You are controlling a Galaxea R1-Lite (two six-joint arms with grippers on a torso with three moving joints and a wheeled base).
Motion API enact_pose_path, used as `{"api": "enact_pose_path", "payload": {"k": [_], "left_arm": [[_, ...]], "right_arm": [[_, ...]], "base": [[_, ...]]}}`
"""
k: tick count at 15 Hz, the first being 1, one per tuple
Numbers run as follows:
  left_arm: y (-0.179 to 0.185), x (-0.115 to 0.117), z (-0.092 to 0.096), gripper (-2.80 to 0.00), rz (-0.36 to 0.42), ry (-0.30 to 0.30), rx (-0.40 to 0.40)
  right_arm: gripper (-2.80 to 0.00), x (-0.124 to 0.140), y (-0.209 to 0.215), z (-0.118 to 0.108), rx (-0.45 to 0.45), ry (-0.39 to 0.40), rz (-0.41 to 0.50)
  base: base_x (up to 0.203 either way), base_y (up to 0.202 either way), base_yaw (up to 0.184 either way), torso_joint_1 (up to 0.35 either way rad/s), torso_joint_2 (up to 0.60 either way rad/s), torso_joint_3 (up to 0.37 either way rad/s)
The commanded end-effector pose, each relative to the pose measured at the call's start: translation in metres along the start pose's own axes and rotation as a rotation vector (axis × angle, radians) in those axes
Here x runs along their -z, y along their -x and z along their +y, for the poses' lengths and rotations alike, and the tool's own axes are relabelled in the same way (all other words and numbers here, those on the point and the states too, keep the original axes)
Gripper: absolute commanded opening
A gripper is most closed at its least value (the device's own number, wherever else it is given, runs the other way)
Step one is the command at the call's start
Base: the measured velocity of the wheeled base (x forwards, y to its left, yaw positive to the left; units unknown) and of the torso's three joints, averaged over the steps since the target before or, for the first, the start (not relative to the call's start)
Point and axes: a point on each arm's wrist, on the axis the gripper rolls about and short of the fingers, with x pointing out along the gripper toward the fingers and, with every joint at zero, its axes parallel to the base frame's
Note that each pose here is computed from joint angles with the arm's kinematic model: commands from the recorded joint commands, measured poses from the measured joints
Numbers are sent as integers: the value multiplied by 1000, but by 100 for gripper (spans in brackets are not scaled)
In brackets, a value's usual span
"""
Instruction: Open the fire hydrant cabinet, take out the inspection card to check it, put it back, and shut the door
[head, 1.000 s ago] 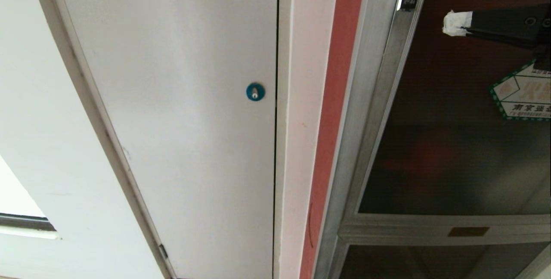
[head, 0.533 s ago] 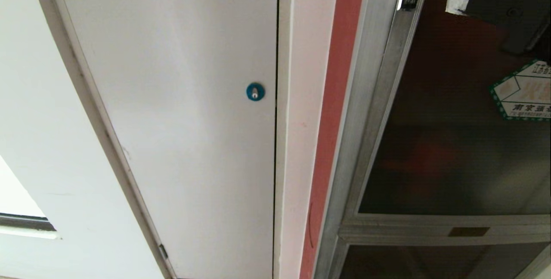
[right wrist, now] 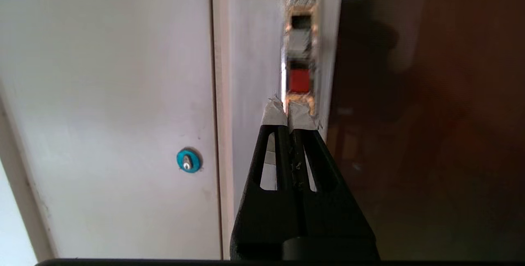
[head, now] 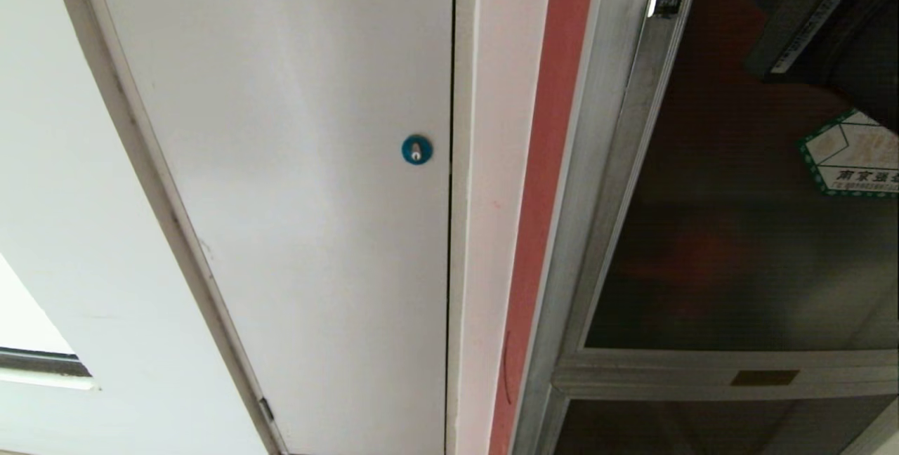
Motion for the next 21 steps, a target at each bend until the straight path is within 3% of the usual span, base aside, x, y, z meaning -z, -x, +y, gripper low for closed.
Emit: {"api": "enact_pose_path", "payload": {"k": [1,3,4,10,14,21], "left_arm": [[0,0,0,-280,0,0,1],[0,0,0,-280,0,0,0],[0,0,0,-280,0,0,1],[0,0,0,-280,0,0,0],[0,0,0,-280,0,0,0],[0,0,0,-280,0,0,1]], "right_arm": [[-280,7,-5,6,7,4,6],[-280,7,-8,7,37,4,-26],[0,8,-10,8,46,9,-32],[0,9,-19,13,62,5,-67],[0,6,-35,13,118,-15,-110],[0,7,-48,19,138,-14,-117]], "base": [[0,0,0,0,0,0],[0,0,0,0,0,0],[0,0,0,0,0,0],[0,0,0,0,0,0],[0,0,0,0,0,0],[0,0,0,0,0,0]]}}
